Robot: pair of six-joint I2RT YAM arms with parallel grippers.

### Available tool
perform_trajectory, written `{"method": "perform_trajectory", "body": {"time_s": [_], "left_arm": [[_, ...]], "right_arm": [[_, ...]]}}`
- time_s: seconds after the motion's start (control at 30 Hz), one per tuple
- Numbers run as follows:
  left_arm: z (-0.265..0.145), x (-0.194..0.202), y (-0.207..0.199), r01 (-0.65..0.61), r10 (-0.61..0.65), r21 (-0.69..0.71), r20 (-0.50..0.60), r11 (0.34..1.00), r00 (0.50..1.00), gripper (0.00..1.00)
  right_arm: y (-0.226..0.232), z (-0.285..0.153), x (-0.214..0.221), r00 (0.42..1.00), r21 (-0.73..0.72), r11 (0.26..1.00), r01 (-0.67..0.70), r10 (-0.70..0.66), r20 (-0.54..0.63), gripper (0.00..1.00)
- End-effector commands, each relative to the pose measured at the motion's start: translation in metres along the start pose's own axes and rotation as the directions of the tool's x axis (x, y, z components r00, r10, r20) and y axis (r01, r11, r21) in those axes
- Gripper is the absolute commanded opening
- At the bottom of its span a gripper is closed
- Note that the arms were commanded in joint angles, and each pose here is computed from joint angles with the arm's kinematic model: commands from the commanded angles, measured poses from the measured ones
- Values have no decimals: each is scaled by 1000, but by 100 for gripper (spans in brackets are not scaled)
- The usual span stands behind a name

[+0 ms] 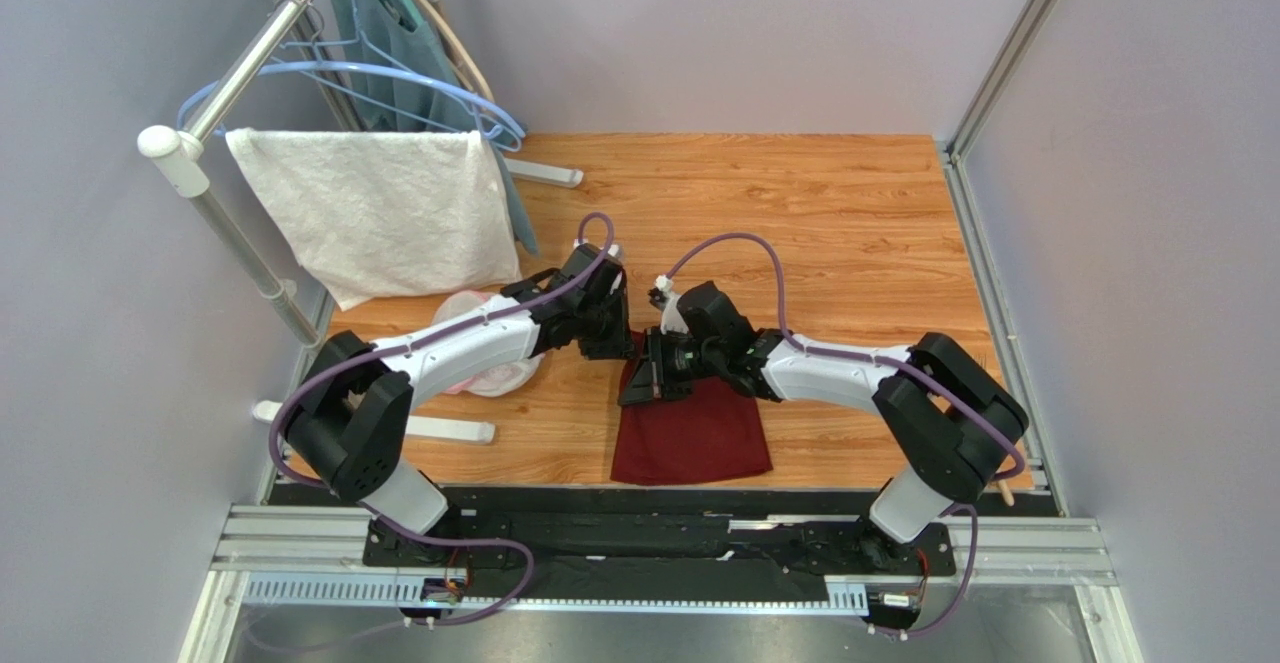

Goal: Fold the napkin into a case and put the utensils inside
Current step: Fold the lower triangle-folded napkin at the center of the board.

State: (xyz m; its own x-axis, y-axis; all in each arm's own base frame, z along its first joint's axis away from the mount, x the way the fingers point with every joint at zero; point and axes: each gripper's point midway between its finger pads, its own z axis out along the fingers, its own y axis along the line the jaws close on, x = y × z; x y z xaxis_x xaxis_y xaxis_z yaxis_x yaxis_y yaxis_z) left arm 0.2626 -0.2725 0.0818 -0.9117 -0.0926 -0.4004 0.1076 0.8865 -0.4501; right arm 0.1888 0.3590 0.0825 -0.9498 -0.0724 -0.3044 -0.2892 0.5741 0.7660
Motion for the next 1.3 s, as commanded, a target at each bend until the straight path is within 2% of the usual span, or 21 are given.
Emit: {"method": "perform_trajectory", "body": {"time_s": [0.0, 0.13, 0.23, 0.33, 1.27], "left_arm": [[-2, -27, -1, -95, 105, -115, 82, 989, 991, 1], [0, -34, -9, -77, 87, -95, 103, 992, 991, 0], [2, -35, -18, -67, 75, -73, 113, 995, 991, 0], [2, -38, -22, -91, 107, -114, 135, 989, 985, 0], [58, -43, -77, -175, 185, -119, 80, 977, 979, 0]], "right_arm": [[9, -8, 6, 998, -124, 991, -47, 43, -38, 0], [-15, -14, 16, 998, -55, 997, -44, 41, -57, 0], [-16, -18, 17, 998, -68, 997, -37, 34, -50, 0], [-18, -25, 18, 998, -93, 994, -54, 51, -39, 0], [-106, -79, 46, 976, -4, 977, -215, 215, 27, 0]]}}
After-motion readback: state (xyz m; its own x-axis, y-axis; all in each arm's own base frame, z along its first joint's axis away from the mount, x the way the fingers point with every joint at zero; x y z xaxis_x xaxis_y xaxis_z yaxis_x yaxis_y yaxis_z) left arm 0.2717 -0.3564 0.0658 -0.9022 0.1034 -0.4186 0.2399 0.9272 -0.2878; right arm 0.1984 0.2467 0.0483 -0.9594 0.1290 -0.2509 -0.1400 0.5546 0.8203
